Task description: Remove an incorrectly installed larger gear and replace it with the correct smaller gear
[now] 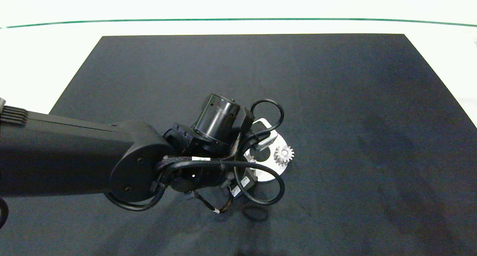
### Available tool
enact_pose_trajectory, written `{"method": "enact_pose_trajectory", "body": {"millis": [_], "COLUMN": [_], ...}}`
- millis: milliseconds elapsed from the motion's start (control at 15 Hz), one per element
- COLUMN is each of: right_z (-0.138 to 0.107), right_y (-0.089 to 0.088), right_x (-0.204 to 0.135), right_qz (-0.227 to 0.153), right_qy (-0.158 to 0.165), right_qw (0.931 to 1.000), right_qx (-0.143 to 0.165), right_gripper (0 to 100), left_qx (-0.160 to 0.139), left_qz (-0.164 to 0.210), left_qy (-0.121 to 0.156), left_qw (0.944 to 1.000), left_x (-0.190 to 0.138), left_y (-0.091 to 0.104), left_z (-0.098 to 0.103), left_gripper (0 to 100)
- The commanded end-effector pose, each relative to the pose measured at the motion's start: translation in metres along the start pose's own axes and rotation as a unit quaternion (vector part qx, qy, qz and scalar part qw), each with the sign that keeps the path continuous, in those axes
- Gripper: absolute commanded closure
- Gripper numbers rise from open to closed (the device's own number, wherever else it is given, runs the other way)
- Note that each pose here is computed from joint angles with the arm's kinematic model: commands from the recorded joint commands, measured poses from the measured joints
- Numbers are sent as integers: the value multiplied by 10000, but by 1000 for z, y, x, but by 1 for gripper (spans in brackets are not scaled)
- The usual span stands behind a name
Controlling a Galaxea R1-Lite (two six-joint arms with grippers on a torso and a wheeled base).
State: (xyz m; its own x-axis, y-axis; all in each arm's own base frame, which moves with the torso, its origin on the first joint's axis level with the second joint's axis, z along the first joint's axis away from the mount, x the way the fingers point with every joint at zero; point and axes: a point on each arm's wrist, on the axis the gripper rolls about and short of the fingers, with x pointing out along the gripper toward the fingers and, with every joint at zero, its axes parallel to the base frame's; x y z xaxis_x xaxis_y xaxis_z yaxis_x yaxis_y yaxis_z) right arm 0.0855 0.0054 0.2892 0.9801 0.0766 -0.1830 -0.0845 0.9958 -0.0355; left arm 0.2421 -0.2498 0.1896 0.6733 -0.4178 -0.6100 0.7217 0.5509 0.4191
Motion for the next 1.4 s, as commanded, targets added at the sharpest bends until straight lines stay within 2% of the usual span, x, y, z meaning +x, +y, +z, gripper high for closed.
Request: {"method": "enact_pose_trajectory", "body": {"millis": [67,400,600,1067,1400], "right_z": [0,-1,-1,-1,-1], "right_y": [0,0,0,0,0], "right_x": [0,0,0,-1,-2], "right_qz": [3,11,3,10,11], "right_qy": [0,15,8,-8,0], "right_qw": [10000,10000,10000,10000,10000], "right_qx": [-1,0,-1,-1,-8], "right_gripper": [0,0,0,0,0], "left_qx": [10,8,14,41,68], "left_qz": [0,3,-74,-105,-141], "left_qy": [30,23,193,191,90], "left_qw": [10000,10000,9998,9998,9998], "left_x": [2,1,-2,-3,-7], "left_y": [0,0,0,-3,-7], "left_z": [-1,0,-2,-1,4], "left_gripper": [41,50,56,71,72]}}
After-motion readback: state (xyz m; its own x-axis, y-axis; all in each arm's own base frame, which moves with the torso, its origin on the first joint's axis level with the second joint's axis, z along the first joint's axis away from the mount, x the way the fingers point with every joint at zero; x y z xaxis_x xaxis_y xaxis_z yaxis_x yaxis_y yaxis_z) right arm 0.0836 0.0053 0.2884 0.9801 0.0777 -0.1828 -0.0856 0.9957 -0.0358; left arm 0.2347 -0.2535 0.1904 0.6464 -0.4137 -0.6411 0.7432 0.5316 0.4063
